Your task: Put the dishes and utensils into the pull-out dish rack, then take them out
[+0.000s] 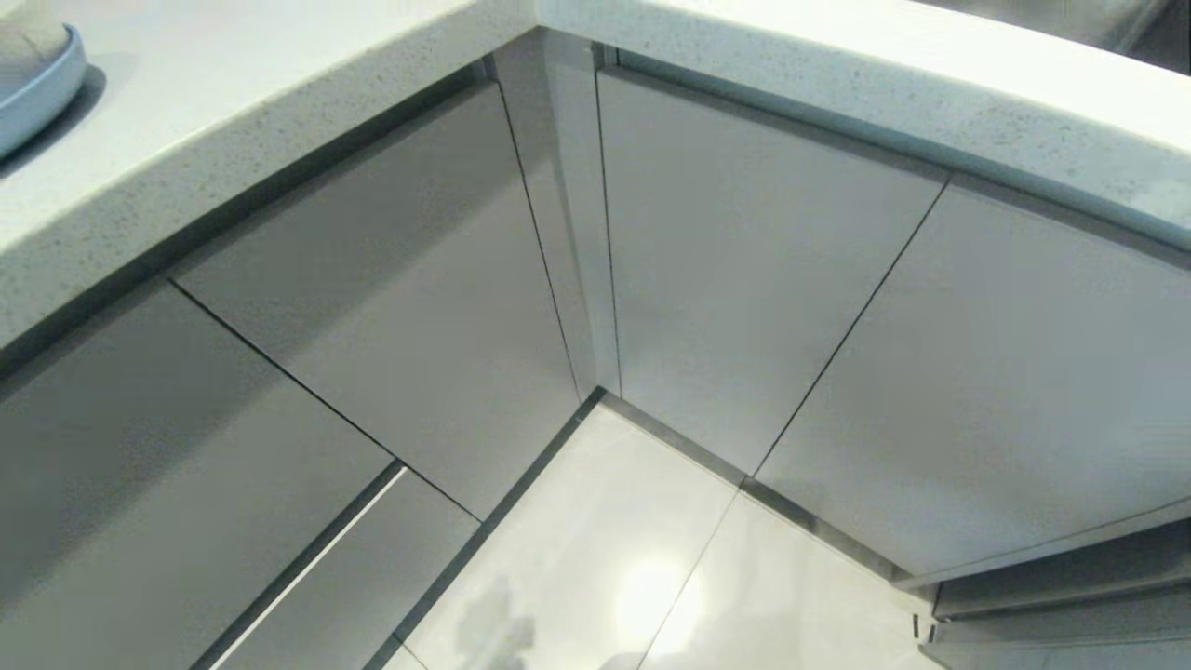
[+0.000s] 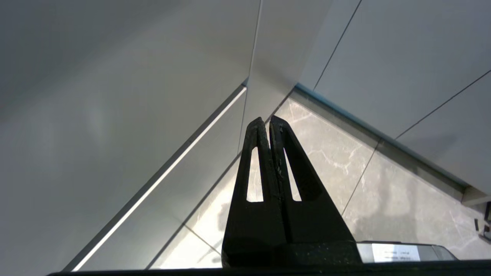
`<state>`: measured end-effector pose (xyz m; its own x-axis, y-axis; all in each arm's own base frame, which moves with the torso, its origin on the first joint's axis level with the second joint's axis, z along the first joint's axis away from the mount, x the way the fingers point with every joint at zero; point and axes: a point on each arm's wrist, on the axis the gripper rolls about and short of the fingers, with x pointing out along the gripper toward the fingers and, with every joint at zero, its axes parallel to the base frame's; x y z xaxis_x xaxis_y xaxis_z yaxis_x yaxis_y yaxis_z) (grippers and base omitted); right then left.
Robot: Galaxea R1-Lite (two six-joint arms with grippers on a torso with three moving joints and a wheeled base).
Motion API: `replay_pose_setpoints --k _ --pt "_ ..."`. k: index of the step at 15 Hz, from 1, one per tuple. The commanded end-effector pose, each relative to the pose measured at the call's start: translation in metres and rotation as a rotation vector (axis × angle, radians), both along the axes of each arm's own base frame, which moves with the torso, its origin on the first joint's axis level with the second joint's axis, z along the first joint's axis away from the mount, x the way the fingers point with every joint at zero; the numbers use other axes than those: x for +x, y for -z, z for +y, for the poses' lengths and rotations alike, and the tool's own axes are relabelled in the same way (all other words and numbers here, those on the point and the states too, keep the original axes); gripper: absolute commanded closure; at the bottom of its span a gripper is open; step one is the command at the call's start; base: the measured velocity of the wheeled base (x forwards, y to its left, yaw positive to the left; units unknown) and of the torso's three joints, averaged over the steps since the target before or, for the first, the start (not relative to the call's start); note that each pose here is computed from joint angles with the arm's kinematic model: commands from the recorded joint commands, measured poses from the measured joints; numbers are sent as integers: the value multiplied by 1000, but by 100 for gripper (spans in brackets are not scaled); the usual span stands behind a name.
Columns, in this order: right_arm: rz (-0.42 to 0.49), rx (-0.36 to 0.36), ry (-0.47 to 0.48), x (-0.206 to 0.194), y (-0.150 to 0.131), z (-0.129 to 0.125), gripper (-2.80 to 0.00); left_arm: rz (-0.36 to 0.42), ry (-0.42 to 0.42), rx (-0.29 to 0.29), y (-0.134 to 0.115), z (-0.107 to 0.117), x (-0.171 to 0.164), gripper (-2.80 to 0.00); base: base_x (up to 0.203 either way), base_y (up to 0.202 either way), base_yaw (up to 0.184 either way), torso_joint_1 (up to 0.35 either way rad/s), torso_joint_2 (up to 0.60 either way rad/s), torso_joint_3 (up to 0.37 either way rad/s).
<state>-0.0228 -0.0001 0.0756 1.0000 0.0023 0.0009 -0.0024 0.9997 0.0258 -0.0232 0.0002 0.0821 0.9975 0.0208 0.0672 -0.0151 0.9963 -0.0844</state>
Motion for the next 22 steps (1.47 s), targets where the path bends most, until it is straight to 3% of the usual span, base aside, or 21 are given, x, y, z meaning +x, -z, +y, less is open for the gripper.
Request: replay_pose_setpoints --k 1,22 --pt "2 0 1 0 0 0 0 26 0 -1 7 0 2 0 0 0 0 2 2 203" --pt "1 0 0 0 0 0 0 26 -1 -1 7 0 2 0 0 0 0 1 0 202"
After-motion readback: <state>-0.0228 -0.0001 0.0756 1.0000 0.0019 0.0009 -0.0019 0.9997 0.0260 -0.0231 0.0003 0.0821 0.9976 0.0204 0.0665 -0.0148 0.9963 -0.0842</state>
